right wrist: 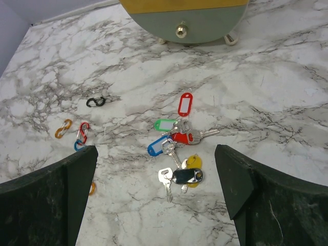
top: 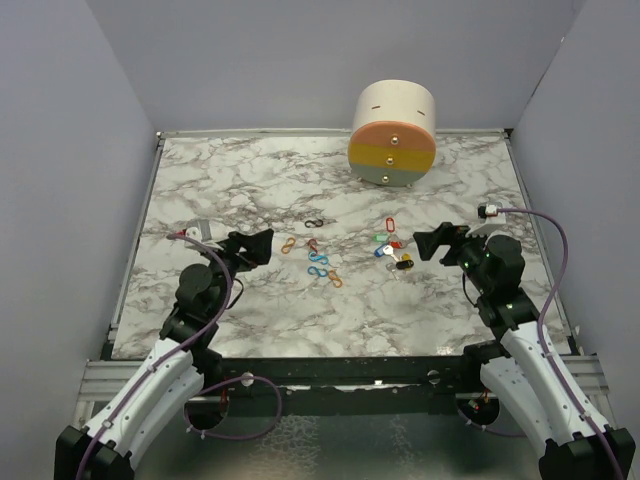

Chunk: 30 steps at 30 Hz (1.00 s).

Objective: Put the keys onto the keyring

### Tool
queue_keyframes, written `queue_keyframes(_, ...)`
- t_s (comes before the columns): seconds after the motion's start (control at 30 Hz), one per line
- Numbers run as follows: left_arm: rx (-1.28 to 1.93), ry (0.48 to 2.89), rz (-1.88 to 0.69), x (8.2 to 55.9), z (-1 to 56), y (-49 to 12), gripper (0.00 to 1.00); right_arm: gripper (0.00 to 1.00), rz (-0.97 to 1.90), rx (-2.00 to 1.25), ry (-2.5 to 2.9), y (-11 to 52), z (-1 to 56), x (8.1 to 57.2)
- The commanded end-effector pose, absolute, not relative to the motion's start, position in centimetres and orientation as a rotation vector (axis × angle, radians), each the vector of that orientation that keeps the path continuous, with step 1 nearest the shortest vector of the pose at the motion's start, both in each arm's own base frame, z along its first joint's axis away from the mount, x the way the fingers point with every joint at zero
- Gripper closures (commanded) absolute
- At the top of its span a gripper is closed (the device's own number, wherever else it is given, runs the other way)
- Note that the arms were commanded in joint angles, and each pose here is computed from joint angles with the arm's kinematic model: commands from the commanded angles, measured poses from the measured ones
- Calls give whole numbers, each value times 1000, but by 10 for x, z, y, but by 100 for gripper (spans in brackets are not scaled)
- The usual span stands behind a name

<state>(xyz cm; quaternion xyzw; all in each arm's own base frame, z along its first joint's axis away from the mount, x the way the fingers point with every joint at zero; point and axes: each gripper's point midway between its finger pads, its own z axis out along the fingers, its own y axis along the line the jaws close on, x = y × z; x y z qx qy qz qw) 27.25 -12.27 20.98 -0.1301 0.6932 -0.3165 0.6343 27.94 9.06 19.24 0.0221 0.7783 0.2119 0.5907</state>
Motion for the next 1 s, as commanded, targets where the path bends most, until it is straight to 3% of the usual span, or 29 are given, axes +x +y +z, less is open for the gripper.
queue_keyframes(0.0,-437,1499,-723,270,217,-104,1,0,461,54,1819,86,188,279)
queue_keyframes(0.1,-433,1525,-669,270,214,-98,1,0,456,54,1821,85,188,279)
queue_keyframes(0.33,-329,1712,-552,283,197,-109,13,1,503,24,1848,95,182,282)
queue_keyframes(0.77,-193,1889,-516,301,159,-137,14,5,552,-18,1928,112,166,288)
queue_keyframes(0.97,-184,1930,-470,306,144,-138,18,9,554,-39,1971,120,158,291)
